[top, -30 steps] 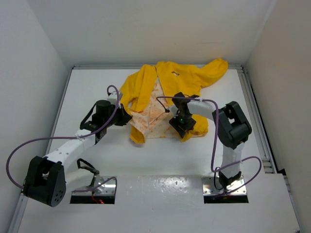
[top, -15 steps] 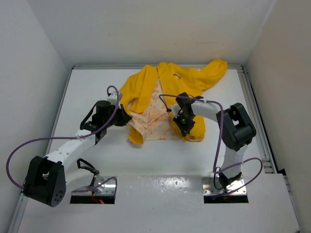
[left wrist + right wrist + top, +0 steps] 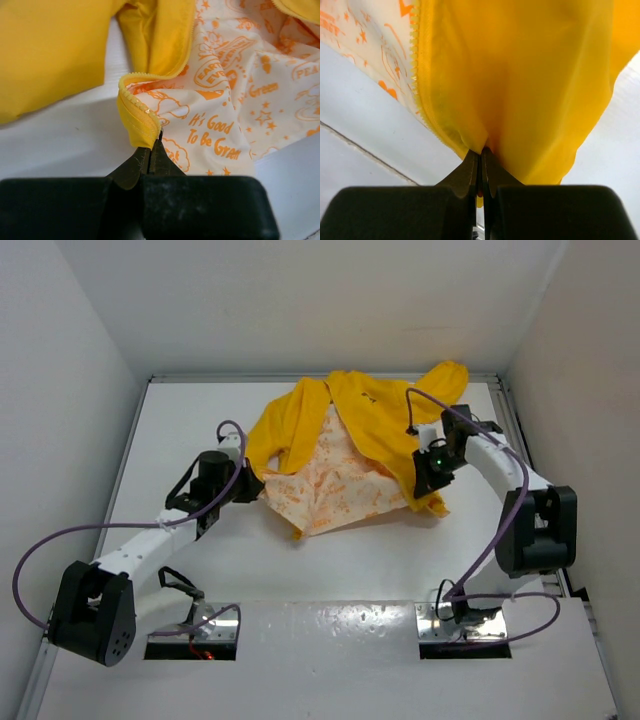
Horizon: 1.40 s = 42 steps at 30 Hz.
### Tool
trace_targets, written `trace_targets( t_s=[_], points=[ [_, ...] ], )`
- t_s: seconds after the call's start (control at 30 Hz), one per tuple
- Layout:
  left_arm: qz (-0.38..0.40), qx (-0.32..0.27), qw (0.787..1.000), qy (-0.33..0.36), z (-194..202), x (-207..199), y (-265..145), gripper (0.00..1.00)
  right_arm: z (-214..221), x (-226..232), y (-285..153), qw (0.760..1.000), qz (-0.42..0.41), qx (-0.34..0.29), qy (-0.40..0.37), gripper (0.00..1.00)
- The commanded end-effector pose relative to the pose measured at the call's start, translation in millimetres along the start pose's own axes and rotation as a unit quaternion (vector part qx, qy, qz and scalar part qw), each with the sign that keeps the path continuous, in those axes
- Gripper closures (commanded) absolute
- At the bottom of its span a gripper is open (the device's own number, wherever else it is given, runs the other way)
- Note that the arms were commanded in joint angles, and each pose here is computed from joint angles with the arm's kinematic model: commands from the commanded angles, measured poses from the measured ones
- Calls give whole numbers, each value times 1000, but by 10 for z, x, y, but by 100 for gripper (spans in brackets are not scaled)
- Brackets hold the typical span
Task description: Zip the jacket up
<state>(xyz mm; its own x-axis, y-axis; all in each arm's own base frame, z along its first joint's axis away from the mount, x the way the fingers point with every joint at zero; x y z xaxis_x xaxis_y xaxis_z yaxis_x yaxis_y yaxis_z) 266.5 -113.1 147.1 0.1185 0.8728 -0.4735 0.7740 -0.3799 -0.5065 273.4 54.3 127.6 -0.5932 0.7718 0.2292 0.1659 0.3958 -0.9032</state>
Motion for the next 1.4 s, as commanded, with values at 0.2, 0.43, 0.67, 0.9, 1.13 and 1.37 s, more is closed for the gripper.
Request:
trace_targets(
  t_s=[0.2, 0.43, 0.67, 0.9, 1.13, 1.37],
  points=[
    [-57, -33, 998, -5, -165, 186, -50, 100, 66, -364, -448, 983, -53, -104, 143, 100],
    [178, -42, 982, 48, -398, -645, -107, 100, -90, 76, -230, 980, -131, -99, 110, 100],
    [280, 14, 958, 55, -133, -1433, 248, 100, -23, 315, 143, 972, -171, -65, 144, 100],
    [344, 160, 925, -30, 370, -1868, 731, 100, -62, 299, 232, 964, -185, -72, 176, 100],
    [347, 222, 902, -132, 764, -1869, 1255, 100, -110, 233, 243, 956, -200, -81, 197, 100],
    [160, 252, 945, -130, 1265, -1263, 1619, 100, -183, 48, 50, 948, -199, -101, 227, 100]
  ],
)
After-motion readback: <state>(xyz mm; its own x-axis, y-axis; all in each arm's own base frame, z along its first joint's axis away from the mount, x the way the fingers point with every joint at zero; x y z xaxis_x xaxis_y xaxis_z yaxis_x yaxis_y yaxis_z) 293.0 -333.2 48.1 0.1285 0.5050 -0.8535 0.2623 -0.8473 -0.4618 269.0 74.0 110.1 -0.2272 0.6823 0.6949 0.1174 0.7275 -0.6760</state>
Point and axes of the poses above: each gripper's point midway between its finger pads, its own y axis out along the fingers, its own x axis along the line the jaws close on, z = x × y, the point moved 6 cm from there along -y, back along the fingers, and after that the axes turned 9 degrees about -y, right-handed, at the moved point
